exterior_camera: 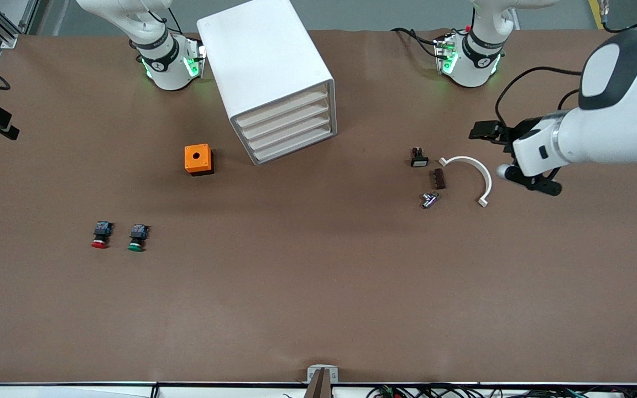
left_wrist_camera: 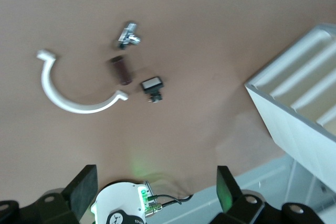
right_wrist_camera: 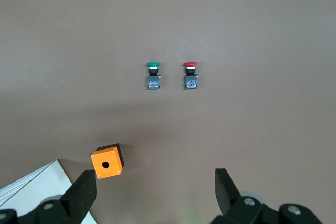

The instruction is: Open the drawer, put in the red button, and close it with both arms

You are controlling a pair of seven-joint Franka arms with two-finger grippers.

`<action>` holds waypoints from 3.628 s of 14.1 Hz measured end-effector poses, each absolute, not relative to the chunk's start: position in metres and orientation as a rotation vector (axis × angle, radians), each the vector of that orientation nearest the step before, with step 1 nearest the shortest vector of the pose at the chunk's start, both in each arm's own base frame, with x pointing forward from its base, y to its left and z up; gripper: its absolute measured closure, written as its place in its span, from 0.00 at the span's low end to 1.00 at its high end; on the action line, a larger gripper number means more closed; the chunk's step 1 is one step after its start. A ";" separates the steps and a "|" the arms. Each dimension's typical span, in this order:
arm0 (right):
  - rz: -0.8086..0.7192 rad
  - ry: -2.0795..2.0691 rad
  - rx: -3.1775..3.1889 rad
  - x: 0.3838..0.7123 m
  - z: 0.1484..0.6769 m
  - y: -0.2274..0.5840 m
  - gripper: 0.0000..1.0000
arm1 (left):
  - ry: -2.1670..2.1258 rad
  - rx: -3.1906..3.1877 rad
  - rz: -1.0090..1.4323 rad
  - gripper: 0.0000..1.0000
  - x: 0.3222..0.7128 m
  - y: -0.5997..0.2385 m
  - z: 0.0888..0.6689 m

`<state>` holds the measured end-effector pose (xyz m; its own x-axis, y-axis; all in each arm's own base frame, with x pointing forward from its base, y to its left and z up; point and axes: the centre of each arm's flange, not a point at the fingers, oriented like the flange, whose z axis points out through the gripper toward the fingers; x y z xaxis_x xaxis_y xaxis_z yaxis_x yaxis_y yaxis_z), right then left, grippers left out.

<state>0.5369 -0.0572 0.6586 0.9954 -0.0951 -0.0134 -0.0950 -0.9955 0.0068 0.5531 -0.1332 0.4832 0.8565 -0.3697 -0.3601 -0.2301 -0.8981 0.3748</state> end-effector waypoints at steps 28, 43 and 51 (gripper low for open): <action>-0.156 -0.288 3.074 0.602 0.331 -0.120 0.00 | -0.541 1.643 -0.528 0.00 0.417 -0.408 0.180; -0.126 -0.165 3.061 0.603 0.227 -0.134 0.00 | -0.497 1.617 -0.417 0.40 0.370 -0.472 0.160; -0.141 -0.146 3.056 0.601 0.196 -0.136 0.00 | -0.480 1.618 -0.398 0.90 0.367 -0.483 0.163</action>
